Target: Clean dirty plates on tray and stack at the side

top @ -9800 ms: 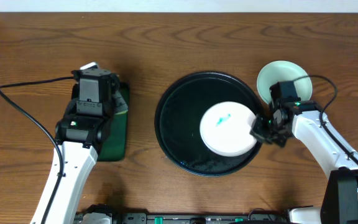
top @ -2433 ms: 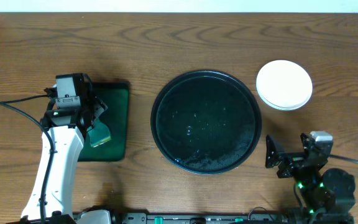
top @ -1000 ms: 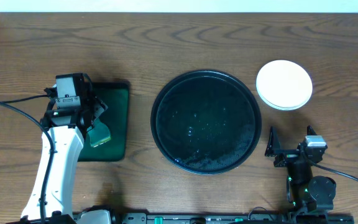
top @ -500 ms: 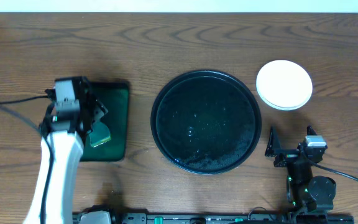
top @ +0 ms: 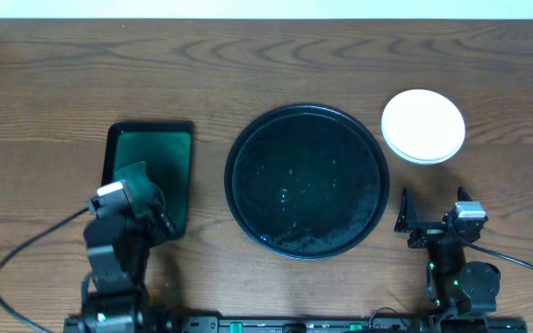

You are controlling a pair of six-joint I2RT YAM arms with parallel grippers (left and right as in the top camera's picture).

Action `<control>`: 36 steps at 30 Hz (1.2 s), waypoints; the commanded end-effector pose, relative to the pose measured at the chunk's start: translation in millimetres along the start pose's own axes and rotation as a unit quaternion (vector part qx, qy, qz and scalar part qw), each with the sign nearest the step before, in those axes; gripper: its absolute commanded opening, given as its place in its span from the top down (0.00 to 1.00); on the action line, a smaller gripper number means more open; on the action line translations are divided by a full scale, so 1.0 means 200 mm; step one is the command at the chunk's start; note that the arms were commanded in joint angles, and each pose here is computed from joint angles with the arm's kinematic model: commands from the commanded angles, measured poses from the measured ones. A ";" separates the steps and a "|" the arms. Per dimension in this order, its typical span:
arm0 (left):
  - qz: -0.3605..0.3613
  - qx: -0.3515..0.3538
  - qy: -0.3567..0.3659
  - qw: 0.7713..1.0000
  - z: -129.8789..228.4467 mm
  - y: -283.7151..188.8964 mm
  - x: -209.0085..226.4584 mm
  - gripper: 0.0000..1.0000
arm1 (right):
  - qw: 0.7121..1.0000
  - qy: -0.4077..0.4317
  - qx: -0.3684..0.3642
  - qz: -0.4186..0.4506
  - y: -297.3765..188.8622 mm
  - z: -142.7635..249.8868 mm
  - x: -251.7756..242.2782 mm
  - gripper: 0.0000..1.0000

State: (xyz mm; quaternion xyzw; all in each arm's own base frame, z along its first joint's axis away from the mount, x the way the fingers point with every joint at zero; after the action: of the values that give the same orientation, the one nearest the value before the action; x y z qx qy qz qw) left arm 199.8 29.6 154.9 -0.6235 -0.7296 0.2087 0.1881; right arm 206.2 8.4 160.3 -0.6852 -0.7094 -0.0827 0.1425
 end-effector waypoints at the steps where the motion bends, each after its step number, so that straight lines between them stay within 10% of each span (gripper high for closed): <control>1: 0.008 -0.056 0.017 0.998 0.03 0.01 -0.01 0.19 | 1.000 -0.009 -0.002 -0.001 0.00 0.00 0.00 0.01; 18: 0.052 -0.239 0.028 0.969 -0.01 0.01 -0.10 0.18 | 1.000 -0.009 -0.002 -0.001 0.00 0.00 0.00 0.01; 36: 0.063 -0.211 0.054 0.974 0.04 0.03 -0.13 0.18 | 1.000 -0.009 -0.002 -0.001 0.00 0.00 0.00 0.01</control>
State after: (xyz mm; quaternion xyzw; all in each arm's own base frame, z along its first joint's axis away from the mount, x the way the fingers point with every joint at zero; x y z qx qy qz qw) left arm 205.2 7.6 156.7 -0.6961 -0.7155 0.0168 0.0569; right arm 206.2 8.4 160.8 -0.6851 -0.7097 -0.0839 0.1413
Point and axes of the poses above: each gripper's point midway between its finger pads, its own y axis out along the fingers, its own x axis along the line the jaws close on, z = x × y, the point moved 4 cm from there along -y, back along the fingers, and after that the axes turned 13 degrees about y, right-handed, at the moved point
